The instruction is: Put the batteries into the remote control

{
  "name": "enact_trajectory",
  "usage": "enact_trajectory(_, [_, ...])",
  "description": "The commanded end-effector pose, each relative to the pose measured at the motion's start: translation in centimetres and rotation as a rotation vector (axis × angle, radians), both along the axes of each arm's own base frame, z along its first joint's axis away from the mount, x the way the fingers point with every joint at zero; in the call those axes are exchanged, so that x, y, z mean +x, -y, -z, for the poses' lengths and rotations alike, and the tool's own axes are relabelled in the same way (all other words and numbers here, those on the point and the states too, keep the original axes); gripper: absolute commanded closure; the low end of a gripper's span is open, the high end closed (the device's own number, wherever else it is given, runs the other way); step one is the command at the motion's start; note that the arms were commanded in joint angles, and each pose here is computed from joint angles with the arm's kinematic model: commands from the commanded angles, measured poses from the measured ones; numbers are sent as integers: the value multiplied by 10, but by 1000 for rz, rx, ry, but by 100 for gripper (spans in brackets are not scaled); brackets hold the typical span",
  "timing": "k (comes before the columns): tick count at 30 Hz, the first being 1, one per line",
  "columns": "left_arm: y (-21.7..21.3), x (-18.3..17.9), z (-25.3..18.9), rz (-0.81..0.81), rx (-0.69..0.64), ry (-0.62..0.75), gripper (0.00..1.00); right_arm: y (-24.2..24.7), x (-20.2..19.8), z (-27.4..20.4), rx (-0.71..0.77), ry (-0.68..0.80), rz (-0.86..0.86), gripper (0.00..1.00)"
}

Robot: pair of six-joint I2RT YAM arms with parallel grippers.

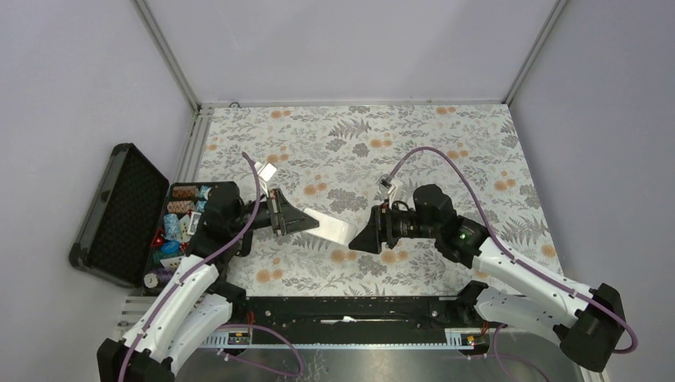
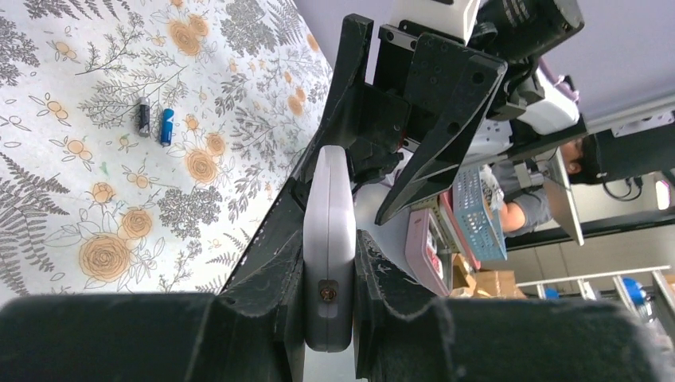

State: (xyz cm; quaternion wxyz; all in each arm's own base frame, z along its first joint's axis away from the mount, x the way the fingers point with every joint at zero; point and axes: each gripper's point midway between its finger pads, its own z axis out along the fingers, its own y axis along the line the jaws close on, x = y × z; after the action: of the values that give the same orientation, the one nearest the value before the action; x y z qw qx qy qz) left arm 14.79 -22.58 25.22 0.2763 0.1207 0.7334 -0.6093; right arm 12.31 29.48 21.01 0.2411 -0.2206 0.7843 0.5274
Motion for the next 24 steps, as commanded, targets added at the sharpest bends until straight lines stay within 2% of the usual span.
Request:
enact_trajectory(1, [-1, 10, -23, -56, -95, 55, 100, 7, 21, -9, 18, 12, 164, 28])
enact_trajectory(10, [-2, 19, -27, -97, -167, 15, 100, 2, 41, -22, 93, -9, 278, 34])
enact_trajectory(24, [-3, 28, -28, -125, -226, -15, 100, -14, 53, -46, 205, -28, 288, 41])
